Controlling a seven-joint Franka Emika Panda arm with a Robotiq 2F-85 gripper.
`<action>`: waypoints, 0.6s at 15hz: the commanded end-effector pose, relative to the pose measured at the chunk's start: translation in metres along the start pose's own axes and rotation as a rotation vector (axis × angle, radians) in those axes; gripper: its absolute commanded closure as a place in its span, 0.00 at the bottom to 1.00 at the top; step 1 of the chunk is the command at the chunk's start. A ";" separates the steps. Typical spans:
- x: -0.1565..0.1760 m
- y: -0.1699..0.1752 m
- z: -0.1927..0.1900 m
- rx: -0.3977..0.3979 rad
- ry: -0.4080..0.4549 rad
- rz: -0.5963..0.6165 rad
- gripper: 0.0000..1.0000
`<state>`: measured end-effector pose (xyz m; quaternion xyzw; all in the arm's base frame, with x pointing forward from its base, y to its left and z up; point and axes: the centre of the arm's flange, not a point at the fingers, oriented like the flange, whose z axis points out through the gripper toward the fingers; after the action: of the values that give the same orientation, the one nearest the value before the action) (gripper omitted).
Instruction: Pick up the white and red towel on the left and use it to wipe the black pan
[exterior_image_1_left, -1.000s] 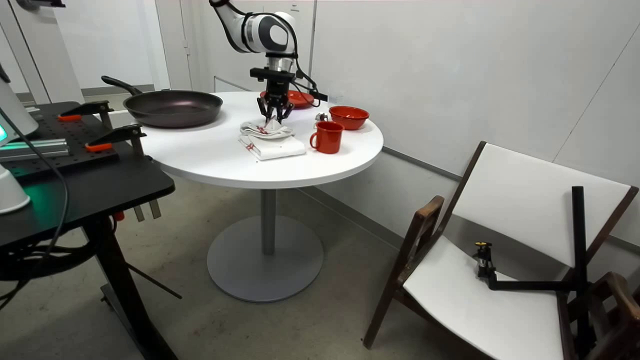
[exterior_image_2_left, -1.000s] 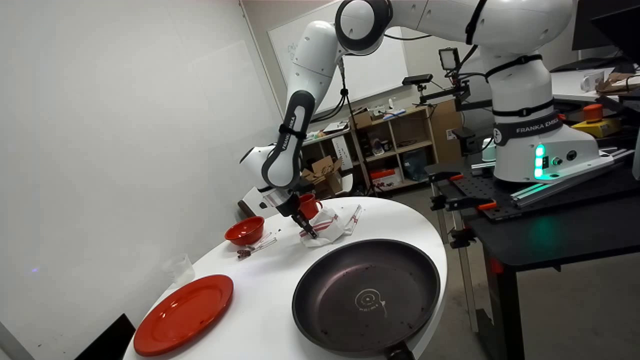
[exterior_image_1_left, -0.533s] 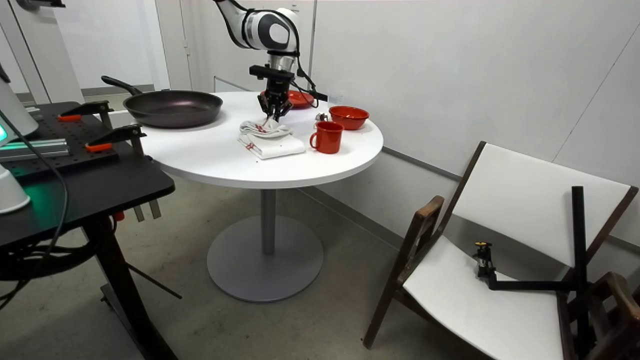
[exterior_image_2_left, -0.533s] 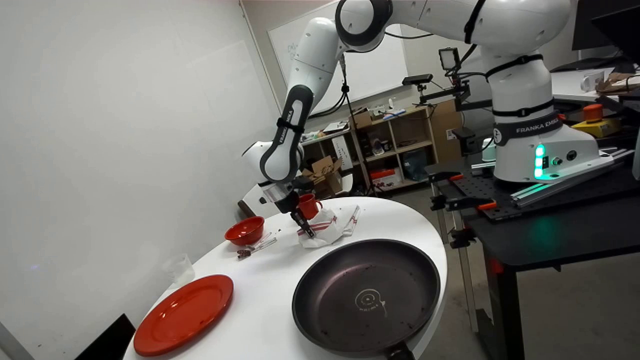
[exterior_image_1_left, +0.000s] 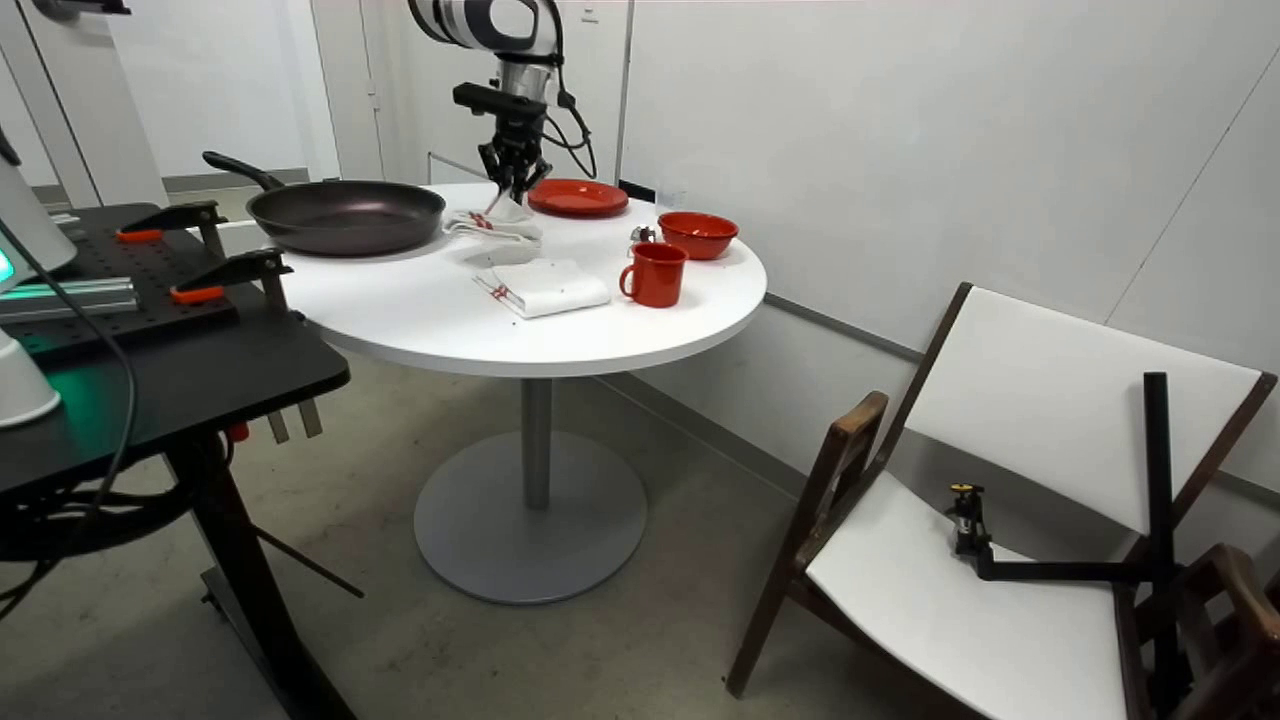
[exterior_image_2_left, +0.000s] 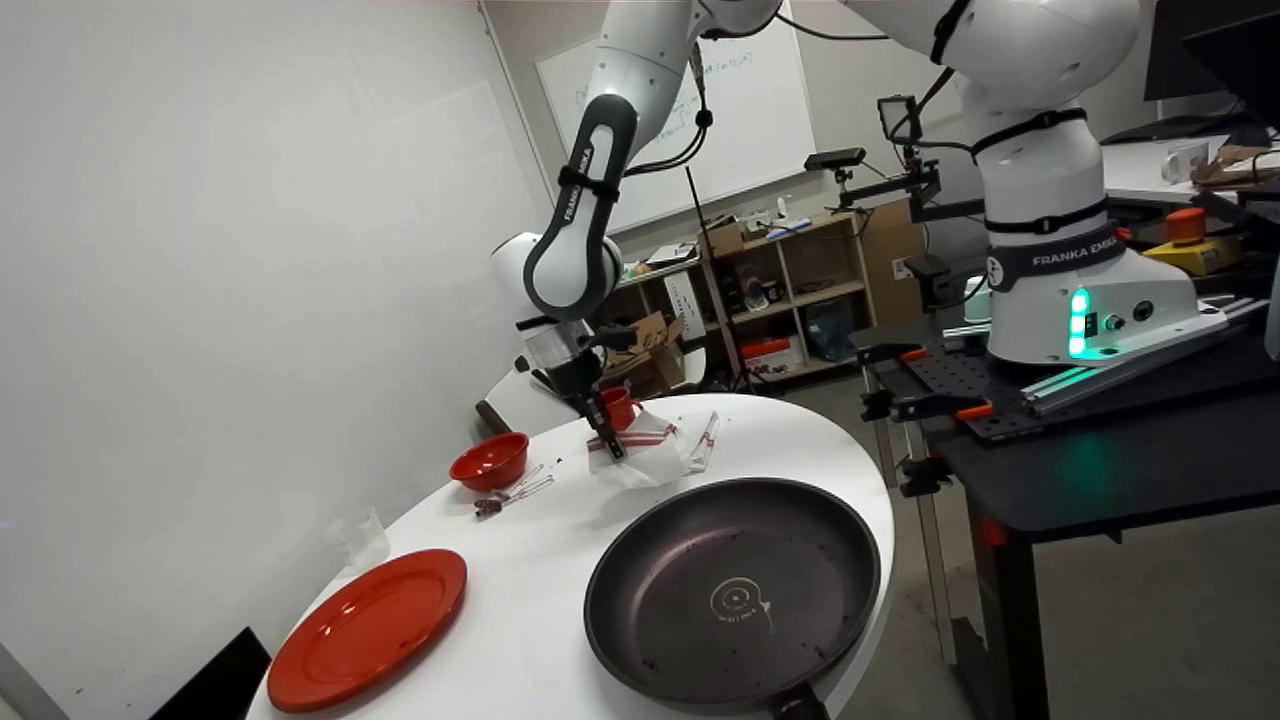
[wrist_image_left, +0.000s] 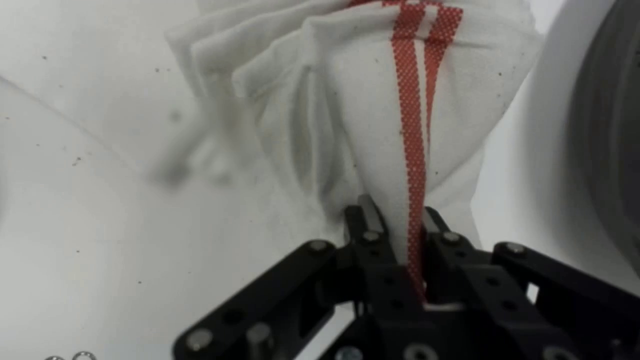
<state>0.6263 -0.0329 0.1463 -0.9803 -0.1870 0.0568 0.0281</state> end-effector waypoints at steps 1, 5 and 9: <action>-0.023 -0.040 -0.024 0.018 0.036 -0.002 0.95; -0.008 -0.076 -0.021 0.026 0.006 -0.055 0.95; 0.019 -0.122 -0.006 0.011 -0.042 -0.128 0.95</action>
<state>0.5977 0.0542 0.1659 -0.9691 -0.2357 0.0620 0.0389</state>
